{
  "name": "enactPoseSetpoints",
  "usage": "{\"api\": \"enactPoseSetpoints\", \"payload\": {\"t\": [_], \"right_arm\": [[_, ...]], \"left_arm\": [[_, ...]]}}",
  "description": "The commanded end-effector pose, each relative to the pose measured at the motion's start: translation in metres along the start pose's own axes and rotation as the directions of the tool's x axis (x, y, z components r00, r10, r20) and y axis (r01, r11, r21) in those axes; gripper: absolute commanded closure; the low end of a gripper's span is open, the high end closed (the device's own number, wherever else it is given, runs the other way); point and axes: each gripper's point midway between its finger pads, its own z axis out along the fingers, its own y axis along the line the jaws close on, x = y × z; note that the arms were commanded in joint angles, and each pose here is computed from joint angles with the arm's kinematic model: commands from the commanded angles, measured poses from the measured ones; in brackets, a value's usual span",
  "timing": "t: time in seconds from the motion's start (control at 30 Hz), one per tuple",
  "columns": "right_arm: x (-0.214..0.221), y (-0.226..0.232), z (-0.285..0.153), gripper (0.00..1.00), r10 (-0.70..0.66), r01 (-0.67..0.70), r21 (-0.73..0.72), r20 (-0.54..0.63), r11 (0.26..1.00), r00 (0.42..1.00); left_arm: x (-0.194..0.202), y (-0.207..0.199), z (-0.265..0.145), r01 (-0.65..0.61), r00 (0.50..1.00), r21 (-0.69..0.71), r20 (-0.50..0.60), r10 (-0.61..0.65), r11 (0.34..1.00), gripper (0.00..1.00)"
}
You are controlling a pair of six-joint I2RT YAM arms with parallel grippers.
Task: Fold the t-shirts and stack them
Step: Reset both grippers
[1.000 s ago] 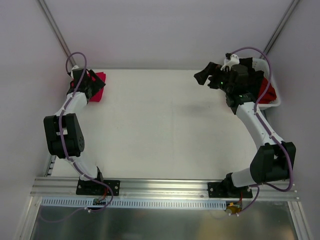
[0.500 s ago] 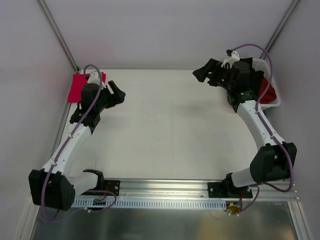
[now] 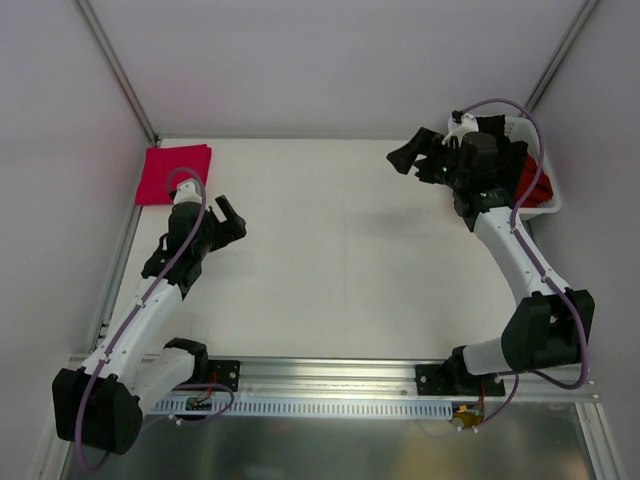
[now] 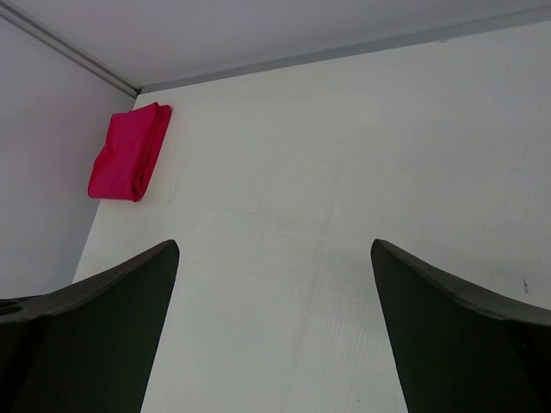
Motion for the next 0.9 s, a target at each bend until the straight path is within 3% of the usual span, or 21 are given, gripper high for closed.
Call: {"api": "enactPoseSetpoints", "payload": {"t": [0.0, 0.2, 0.47, 0.87], "right_arm": [[-0.014, 0.015, -0.014, 0.01, -0.028, 0.029, -0.031, 0.051, 0.999, 0.998], [-0.016, 0.015, -0.019, 0.01, -0.027, 0.028, -0.023, 0.065, 0.999, 0.998], [-0.016, 0.017, -0.022, 0.01, -0.049, 0.051, -0.028, 0.069, 0.998, 0.996], [-0.018, 0.017, -0.036, 0.01, -0.099, 0.100, -0.011, 0.088, 0.995, 0.991]], "left_arm": [[-0.021, -0.004, -0.003, -0.003, 0.998, -0.006, 0.056, 0.003, 1.000, 0.13], [-0.031, 0.006, -0.010, -0.004, 0.994, -0.056, 0.111, 0.010, 0.998, 0.01], [-0.039, -0.005, -0.007, -0.047, 0.994, -0.018, 0.096, 0.048, 0.999, 0.01], [-0.078, -0.017, -0.022, -0.205, 0.962, -0.013, 0.185, 0.203, 0.979, 0.01]]}}
